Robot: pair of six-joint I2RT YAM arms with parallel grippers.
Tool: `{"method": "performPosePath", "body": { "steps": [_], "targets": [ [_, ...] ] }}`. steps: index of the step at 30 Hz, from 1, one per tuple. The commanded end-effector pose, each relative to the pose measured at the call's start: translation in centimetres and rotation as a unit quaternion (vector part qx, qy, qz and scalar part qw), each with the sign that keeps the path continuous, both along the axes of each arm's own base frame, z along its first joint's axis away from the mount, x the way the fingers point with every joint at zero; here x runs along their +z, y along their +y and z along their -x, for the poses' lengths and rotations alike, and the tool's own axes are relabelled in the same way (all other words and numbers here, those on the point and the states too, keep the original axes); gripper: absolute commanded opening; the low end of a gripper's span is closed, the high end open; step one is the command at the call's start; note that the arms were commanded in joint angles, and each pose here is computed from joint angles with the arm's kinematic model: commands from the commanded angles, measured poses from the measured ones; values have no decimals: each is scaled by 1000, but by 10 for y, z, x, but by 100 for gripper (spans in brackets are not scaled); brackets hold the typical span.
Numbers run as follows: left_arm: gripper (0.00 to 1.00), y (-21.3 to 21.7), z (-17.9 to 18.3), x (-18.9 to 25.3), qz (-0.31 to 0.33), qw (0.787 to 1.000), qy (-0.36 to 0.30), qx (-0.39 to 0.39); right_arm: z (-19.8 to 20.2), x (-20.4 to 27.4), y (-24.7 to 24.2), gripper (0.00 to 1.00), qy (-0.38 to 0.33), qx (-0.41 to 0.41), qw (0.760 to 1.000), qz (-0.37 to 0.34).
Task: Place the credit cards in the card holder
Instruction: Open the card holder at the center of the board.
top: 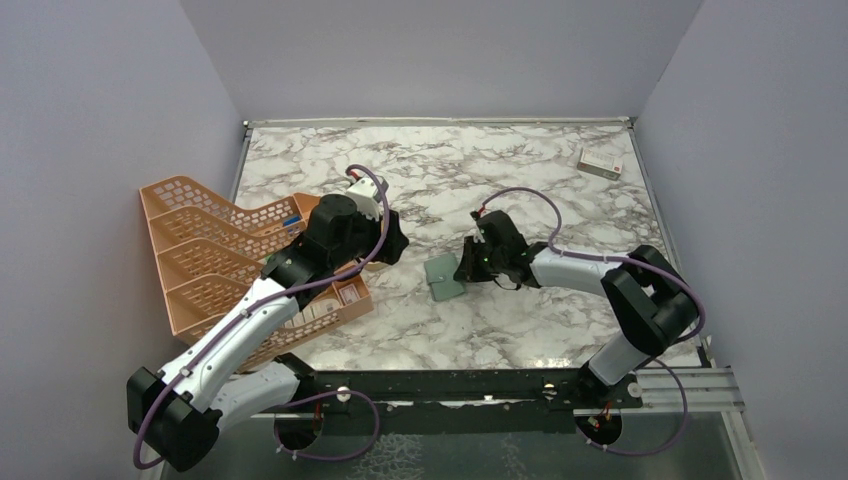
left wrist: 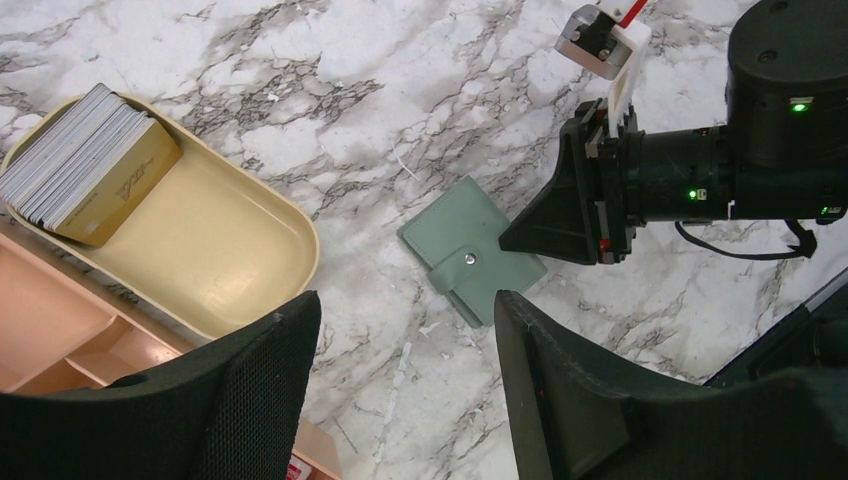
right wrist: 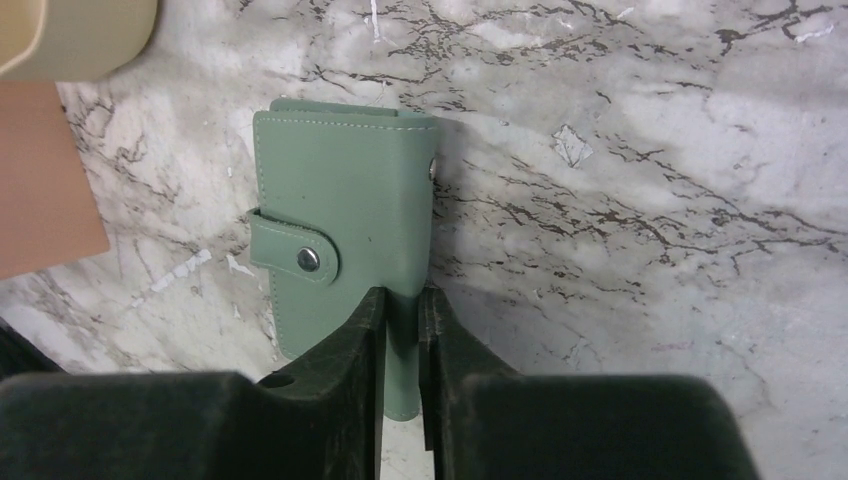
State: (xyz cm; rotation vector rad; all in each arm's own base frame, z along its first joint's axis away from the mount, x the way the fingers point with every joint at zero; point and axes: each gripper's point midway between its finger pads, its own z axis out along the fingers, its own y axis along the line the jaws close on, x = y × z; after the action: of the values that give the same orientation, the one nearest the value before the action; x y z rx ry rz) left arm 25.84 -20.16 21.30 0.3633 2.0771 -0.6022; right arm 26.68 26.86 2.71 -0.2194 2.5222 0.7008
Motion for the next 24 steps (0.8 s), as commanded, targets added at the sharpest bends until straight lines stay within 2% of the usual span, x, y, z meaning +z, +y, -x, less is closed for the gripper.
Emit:
{"method": "performPosePath", "body": {
  "steps": [1, 4, 8, 11, 16, 24],
  "targets": [
    [67, -5, 14, -7, 10, 999, 29, -22, 5, 21, 1, 8, -25, 18, 999, -25],
    [67, -10, 20, -2, 27, 998, 37, -36, 7, 43, 4, 1, -38, 22, 998, -47],
    [66, -28, 31, 2, 69, 993, 60, -75, 13, 74, 4, 1, -70, 31, 994, -79],
    [66, -41, 31, 2, 97, 988, 79, -89, 14, 85, -4, 1, -78, 14, 994, -74],
    [66, -73, 43, 5, 168, 965, 125, -157, 22, 115, -7, 1, -91, 19, 991, -92],
    [66, -94, 43, -14, 192, 948, 180, -179, 38, 143, -1, 1, -72, 10, 985, -155]
  ]
}}
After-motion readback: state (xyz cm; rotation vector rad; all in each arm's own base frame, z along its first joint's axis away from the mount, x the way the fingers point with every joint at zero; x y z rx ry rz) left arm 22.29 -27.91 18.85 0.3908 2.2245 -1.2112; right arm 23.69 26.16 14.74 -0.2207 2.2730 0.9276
